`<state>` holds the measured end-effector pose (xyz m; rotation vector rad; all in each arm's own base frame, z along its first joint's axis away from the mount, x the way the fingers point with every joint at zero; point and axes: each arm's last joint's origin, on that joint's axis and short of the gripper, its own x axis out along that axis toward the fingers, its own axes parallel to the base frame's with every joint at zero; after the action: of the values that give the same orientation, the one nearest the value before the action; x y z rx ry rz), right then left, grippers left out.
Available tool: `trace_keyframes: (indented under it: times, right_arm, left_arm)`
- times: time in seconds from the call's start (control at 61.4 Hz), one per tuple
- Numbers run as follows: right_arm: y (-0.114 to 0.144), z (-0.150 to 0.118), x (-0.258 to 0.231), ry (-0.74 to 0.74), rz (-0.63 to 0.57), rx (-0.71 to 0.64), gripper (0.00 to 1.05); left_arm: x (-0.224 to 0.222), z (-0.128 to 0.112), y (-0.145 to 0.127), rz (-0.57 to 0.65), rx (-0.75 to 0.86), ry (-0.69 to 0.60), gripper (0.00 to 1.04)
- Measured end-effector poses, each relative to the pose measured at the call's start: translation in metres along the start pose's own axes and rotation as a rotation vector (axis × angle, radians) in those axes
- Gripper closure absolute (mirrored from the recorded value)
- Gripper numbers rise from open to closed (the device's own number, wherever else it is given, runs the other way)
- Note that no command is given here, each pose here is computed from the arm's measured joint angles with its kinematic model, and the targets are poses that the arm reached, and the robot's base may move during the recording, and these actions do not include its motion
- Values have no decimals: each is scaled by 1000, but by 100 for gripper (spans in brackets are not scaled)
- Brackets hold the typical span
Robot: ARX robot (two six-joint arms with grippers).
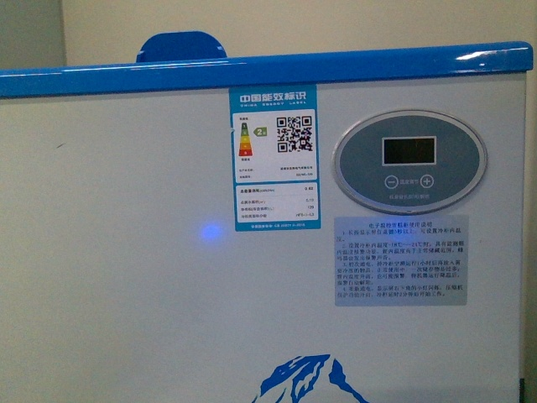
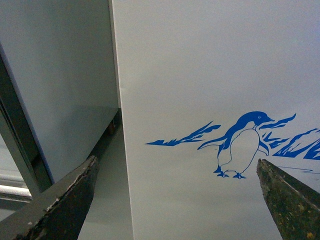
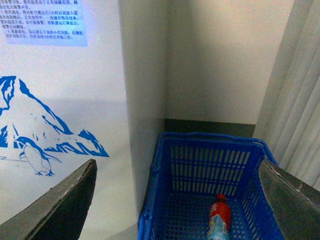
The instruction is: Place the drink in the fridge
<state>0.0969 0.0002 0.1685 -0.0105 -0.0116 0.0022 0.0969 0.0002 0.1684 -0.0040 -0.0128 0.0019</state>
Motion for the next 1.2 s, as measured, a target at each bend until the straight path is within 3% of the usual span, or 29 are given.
trace_keyframes:
  times: [0.146, 0.277, 0.374, 0.57, 0.765, 0.944, 1.204]
  right_arm:
    - [0, 0, 0, 10, -8, 8, 7]
    - [-8, 1, 10, 399, -123, 83, 7]
    - [-26, 4, 42, 538, -162, 125, 7]
    - [-63, -7, 115, 677, -197, 109, 7]
    - [-89, -66, 184, 830, -199, 125, 7]
    - [-98, -113, 216, 882, -216, 119, 7]
    - [-112, -205, 267, 985, -263, 106, 7]
  left_arm:
    - [0, 0, 0, 0, 0, 0, 8]
    - [0, 0, 0, -1, 0, 0, 8]
    - [0, 0, 0, 0, 0, 0, 8]
    - [0, 0, 0, 0, 0, 0, 8]
    - [0, 0, 0, 0, 0, 0, 8]
    - [0, 0, 0, 0, 0, 0, 8]
    - [0, 0, 0, 0, 0, 0, 8]
